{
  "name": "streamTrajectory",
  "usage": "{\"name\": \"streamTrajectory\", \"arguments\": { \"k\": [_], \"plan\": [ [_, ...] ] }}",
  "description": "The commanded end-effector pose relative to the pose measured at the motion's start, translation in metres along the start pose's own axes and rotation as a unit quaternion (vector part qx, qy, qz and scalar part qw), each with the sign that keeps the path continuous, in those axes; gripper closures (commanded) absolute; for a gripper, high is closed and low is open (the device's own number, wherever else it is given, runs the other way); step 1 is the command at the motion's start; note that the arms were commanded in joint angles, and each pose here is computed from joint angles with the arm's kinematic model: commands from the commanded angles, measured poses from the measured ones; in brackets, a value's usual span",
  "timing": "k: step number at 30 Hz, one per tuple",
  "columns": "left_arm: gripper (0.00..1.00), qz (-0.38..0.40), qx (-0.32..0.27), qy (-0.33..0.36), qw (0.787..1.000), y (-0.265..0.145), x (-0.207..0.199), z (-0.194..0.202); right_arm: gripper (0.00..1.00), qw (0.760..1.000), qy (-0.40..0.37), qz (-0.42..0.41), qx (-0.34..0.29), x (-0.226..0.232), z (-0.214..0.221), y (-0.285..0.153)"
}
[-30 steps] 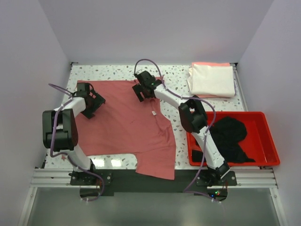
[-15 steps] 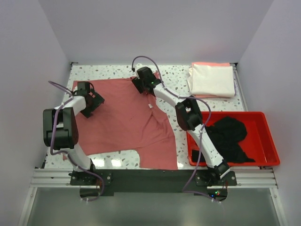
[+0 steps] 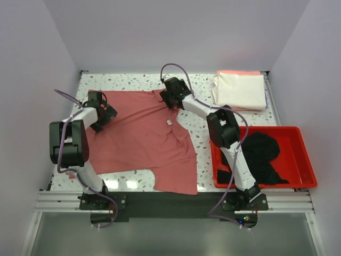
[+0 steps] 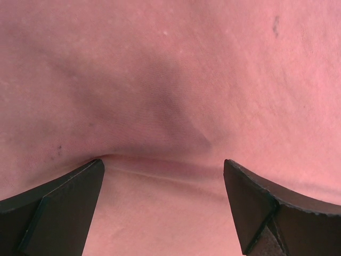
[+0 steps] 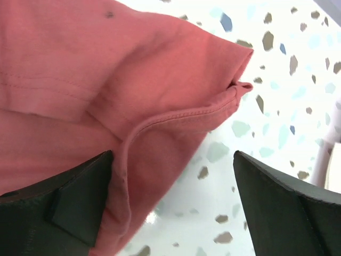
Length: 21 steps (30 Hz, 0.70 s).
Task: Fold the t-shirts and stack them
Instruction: Flatten the tshirt out
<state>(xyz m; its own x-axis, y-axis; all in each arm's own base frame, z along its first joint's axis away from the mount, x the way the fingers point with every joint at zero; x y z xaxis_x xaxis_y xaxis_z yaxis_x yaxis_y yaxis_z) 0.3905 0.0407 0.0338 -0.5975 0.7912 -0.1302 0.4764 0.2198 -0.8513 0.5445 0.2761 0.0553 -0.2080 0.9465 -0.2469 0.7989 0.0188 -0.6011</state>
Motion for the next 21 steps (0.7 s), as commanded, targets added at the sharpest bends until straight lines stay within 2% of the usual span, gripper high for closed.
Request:
{"name": "streamTrajectory", "arguments": {
  "k": [1, 9, 15, 18, 21],
  "plan": [
    [0.00, -0.051, 0.020, 0.023, 0.998, 0.009, 0.022, 0.011, 0.02, 1.000, 0.029, 0.009, 0.001, -0.042, -0.025, -0.033],
    [0.00, -0.046, 0.028, 0.028, 0.998, 0.006, 0.024, 0.018, 0.01, 0.998, 0.054, -0.010, 0.025, -0.058, -0.020, -0.050],
    [0.00, -0.022, 0.020, 0.028, 0.999, -0.001, 0.018, 0.017, 0.01, 0.986, 0.077, -0.148, 0.012, -0.012, -0.037, -0.092],
    [0.00, -0.010, 0.016, 0.026, 0.999, -0.003, 0.015, 0.016, 0.01, 0.985, 0.062, -0.162, 0.015, 0.012, -0.029, -0.105],
    [0.00, -0.008, 0.017, 0.029, 0.999, -0.003, 0.014, 0.017, 0.01, 0.989, 0.026, -0.142, 0.036, 0.030, -0.006, -0.104]
  ]
}}
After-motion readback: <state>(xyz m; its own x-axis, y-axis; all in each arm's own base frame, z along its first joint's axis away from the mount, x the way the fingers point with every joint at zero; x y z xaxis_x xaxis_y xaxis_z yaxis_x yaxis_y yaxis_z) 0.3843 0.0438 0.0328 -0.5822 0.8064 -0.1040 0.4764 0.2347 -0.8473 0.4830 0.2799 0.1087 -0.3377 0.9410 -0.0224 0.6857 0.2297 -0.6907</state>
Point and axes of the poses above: each gripper's point midway between its finger pads, its own y axis out along the fingers, its own x axis along the line the jaws close on, z = x × y, the point moved 1 cm from there along -y, back along the fingers, and after that the axes turned 12 degrees about y, right-handed, at the moved point
